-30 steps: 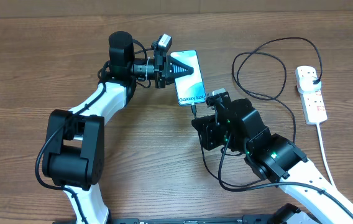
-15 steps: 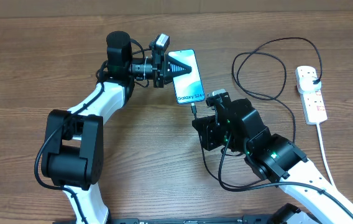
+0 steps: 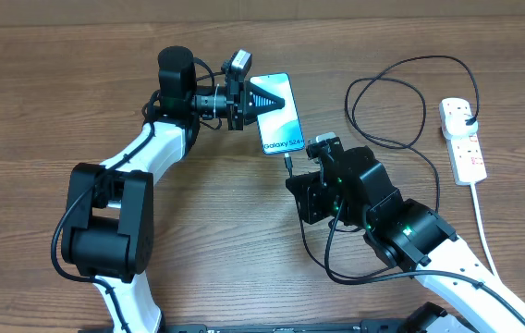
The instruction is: Plug charger to phone and switch on socket
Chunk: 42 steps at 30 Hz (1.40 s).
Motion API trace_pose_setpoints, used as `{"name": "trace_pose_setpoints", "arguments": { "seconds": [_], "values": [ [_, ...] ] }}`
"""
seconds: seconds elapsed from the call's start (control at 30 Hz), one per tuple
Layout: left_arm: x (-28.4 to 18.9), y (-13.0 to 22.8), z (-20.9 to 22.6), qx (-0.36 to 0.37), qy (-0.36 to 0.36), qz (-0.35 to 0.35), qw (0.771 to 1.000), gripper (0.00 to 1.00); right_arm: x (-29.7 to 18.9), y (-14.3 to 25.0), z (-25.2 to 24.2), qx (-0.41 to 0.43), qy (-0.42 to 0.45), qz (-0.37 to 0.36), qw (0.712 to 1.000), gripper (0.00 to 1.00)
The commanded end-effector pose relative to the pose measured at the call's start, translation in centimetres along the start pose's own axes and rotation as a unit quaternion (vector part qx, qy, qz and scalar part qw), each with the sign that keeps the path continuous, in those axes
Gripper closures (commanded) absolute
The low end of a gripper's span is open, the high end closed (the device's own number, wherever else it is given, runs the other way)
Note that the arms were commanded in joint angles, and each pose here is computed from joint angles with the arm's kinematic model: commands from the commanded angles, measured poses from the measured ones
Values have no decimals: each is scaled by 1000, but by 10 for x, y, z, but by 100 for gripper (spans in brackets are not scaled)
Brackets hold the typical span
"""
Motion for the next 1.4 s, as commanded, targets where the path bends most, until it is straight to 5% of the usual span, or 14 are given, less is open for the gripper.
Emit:
{"name": "trace_pose_setpoints", "arguments": {
  "seconds": [0.0,1.37],
  "values": [
    [-1,-4,-8,33,2,-6,999,96,1,-1,1,0,2,-2,1000,96],
    [4,1,-8,20,1,16,1000,96,1,-1,0,0,3,-2,1000,96]
  ]
}}
Point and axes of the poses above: each gripper's point midway between its finger pads, its own x axis out along the fingers, its own z axis along the line the jaws close on, y = z × x, the point moved 9 cm from there along -x, back along the fingers, and after that the axes turned 11 degrees about -x, right-handed, at the moved point
